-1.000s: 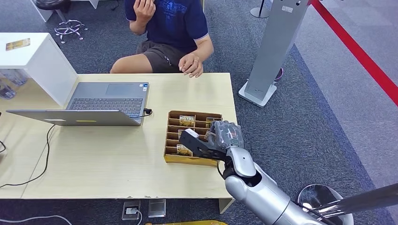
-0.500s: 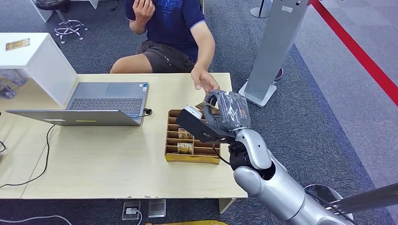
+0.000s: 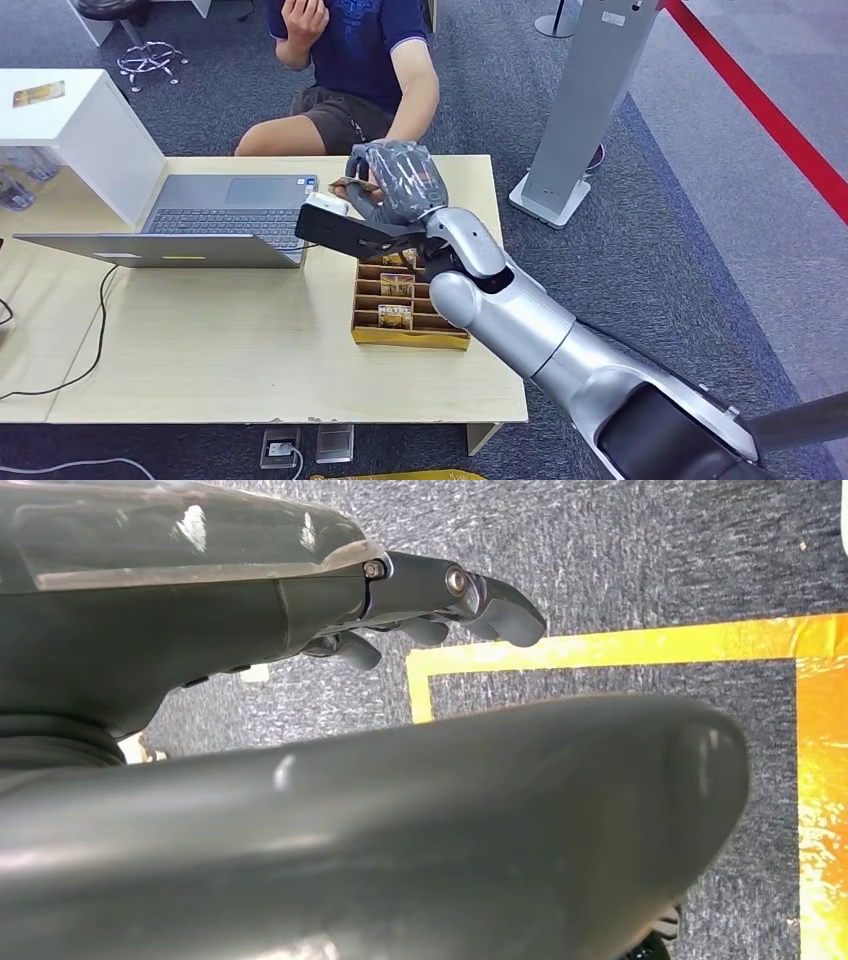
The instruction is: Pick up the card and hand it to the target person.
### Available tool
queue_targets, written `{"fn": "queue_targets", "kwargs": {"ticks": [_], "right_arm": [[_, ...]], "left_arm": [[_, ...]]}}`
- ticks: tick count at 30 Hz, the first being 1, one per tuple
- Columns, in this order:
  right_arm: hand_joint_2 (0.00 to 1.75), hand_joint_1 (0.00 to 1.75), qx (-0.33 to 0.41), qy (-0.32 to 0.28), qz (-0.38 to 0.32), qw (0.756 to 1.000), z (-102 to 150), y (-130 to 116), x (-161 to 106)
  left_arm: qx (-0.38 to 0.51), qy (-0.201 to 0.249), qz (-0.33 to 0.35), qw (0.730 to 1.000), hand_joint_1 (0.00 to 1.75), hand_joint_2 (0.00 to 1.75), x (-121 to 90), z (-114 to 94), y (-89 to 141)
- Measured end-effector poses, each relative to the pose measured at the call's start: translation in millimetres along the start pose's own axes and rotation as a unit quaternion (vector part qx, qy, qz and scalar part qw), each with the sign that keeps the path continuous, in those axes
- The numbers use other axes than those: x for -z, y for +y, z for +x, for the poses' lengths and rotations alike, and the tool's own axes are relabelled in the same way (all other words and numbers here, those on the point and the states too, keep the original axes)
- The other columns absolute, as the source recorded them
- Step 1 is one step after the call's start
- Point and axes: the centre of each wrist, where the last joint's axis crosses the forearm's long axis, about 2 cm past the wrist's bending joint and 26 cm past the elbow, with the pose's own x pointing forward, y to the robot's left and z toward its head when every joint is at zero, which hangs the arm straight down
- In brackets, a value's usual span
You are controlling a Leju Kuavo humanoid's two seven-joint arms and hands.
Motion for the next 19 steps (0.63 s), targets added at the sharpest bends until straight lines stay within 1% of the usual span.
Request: {"fn": "queue_targets", "kwargs": {"ticks": [4,7,11,19], "right_arm": [[1.75,1.75,-0.01,0.019,0.034,0.999,0.0,24.3,2.0],[1.75,1.75,-0.017,0.029,0.051,0.998,-0.1,37.5,1.0],[1.75,0.0,-0.027,0.04,0.068,0.997,-0.2,48.2,0.0],[1.75,0.0,-0.036,0.048,0.08,0.995,0.1,55.0,-0.2]], "left_arm": [[-0.002,0.001,0.0,1.0,0.0,0.0,0.0,-0.1,0.2],[-0.004,0.002,0.001,1.0,0.0,0.0,0.0,-0.3,0.3],[-0.006,0.003,0.001,1.0,0.0,0.0,0.0,-0.9,0.4],[-0.009,0.001,0.0,1.0,0.0,0.0,0.0,-1.8,0.6]]}}
